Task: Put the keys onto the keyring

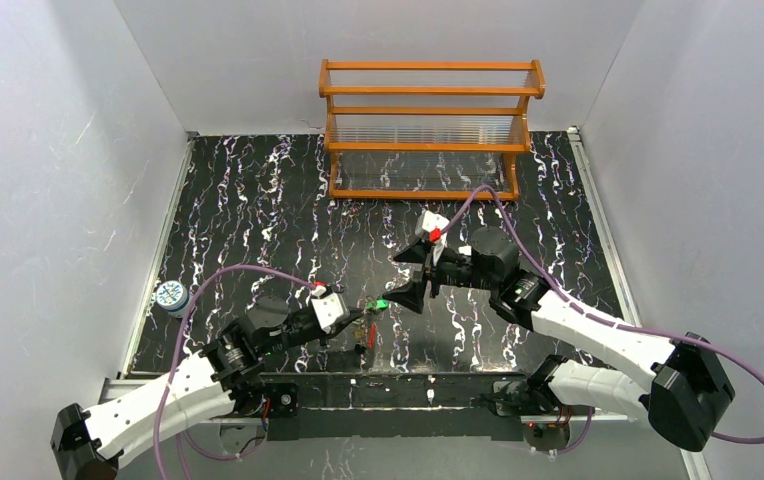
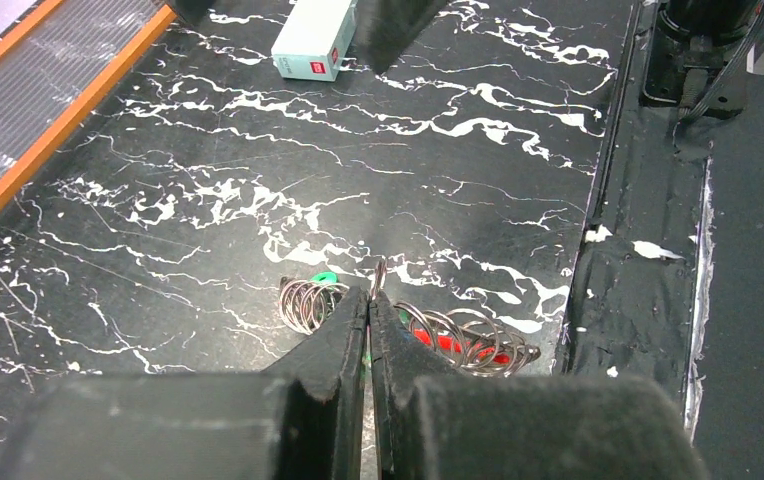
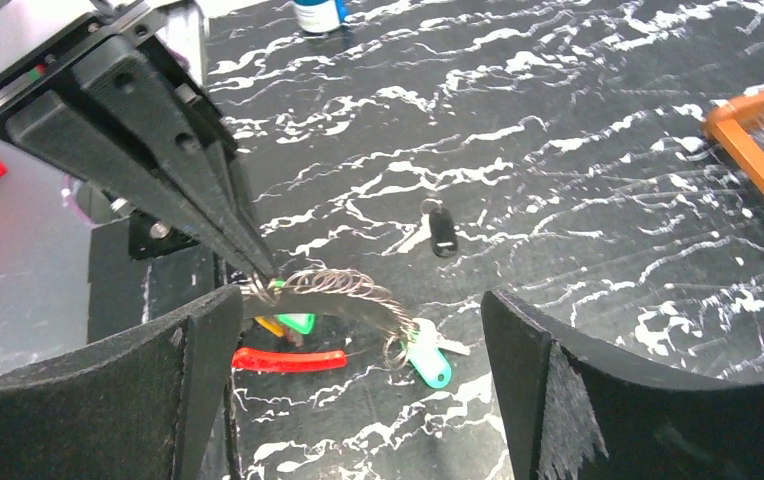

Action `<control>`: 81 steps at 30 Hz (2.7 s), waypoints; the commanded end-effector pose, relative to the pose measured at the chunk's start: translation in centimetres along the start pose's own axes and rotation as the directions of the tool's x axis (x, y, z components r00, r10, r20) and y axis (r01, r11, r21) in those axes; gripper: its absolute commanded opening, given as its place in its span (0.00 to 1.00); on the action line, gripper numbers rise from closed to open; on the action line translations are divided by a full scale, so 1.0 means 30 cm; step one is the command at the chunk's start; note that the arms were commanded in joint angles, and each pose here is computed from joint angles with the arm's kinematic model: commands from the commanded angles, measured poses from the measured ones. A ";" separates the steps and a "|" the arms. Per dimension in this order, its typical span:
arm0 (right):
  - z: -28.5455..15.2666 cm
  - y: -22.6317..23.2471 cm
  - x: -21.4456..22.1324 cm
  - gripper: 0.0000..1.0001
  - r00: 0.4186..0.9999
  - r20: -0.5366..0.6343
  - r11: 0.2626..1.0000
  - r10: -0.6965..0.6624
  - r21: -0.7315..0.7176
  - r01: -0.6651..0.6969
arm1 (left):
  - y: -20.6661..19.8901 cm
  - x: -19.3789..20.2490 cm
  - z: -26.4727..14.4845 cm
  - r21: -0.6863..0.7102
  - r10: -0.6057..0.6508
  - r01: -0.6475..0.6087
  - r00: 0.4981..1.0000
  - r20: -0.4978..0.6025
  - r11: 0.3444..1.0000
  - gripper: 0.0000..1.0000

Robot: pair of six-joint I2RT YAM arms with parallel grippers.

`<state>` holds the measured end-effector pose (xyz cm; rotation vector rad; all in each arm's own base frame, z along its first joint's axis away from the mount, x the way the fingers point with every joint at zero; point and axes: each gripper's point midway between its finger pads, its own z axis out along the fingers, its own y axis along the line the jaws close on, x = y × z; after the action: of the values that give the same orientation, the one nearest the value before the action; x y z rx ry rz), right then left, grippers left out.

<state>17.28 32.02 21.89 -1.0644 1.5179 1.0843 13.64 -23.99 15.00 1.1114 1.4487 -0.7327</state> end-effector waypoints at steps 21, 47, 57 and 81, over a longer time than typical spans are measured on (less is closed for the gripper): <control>-0.003 0.163 0.021 0.87 0.972 0.126 0.922 -0.197 -0.313 0.227 | 0.002 -0.130 -0.060 0.017 0.331 -0.336 0.934 0.134 0.942 0.00; 0.202 -0.094 -0.003 0.86 0.981 -0.019 0.981 0.191 0.026 -0.190 | 0.094 -0.171 -0.188 -0.187 -0.110 0.093 0.991 -0.082 0.978 0.00; 0.382 -0.258 0.096 0.76 0.862 -0.175 0.870 0.476 0.237 -0.433 | 0.075 -0.171 -0.248 -0.147 0.044 -0.049 0.998 -0.040 0.988 0.00; 0.653 -0.162 0.454 0.53 0.772 -0.528 0.886 0.354 0.455 -0.095 | 0.009 -0.138 -0.235 -0.018 0.116 -0.117 0.992 -0.047 0.993 0.00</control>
<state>22.16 48.38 4.54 -0.9981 2.3698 0.6803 11.22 -18.10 19.69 1.1802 1.4561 -0.5923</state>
